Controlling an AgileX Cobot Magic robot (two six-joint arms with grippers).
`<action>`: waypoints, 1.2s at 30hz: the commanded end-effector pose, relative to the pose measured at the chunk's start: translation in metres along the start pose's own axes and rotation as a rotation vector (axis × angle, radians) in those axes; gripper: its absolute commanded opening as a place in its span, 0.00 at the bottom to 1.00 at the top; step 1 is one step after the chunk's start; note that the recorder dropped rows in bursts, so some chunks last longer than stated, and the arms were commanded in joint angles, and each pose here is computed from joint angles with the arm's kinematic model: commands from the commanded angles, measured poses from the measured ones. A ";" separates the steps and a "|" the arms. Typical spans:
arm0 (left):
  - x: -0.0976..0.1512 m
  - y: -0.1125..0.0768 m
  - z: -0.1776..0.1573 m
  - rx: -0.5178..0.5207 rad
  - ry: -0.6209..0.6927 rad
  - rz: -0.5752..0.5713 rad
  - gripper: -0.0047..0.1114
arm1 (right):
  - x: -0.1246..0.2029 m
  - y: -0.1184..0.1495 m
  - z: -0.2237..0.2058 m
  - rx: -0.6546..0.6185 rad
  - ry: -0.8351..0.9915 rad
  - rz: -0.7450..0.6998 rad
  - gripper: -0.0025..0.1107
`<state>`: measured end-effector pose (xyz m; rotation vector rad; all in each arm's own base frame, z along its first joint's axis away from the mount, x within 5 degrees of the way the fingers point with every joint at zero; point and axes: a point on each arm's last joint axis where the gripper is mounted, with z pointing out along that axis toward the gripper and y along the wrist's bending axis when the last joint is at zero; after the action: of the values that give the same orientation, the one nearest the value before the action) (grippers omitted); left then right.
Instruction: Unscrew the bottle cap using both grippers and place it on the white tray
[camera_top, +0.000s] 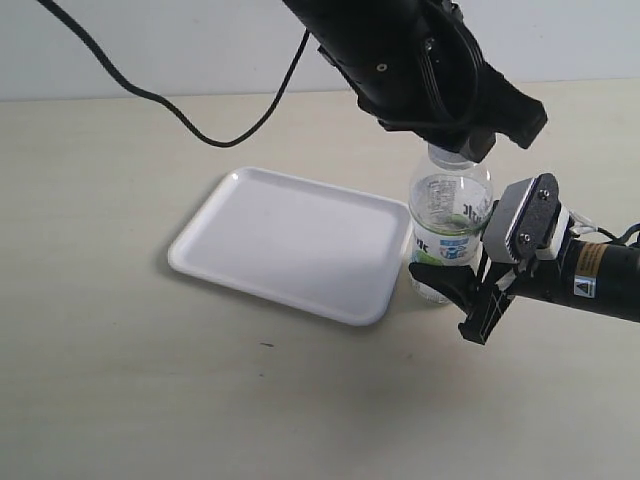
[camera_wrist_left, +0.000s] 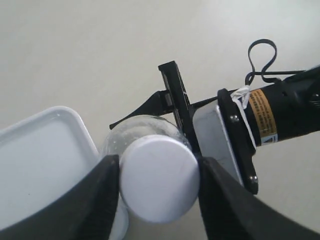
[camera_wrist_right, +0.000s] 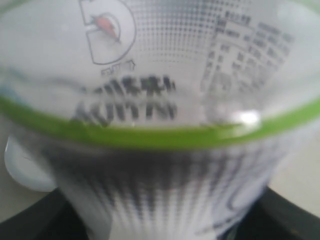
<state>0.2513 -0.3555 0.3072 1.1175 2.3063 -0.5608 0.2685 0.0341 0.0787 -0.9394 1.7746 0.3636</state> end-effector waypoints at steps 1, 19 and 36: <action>-0.011 -0.001 -0.010 0.001 -0.060 -0.011 0.35 | 0.007 0.000 0.000 -0.006 0.057 -0.009 0.02; -0.014 -0.007 -0.045 0.046 0.091 0.879 0.63 | 0.009 0.000 0.000 -0.010 0.087 -0.015 0.02; -0.017 -0.002 -0.012 0.034 0.075 1.279 0.63 | 0.012 0.001 0.000 -0.015 0.113 -0.068 0.02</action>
<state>0.2529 -0.3552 0.3291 2.2823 1.1904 -0.0314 0.2679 0.0340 0.0775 -0.9913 1.7584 0.3326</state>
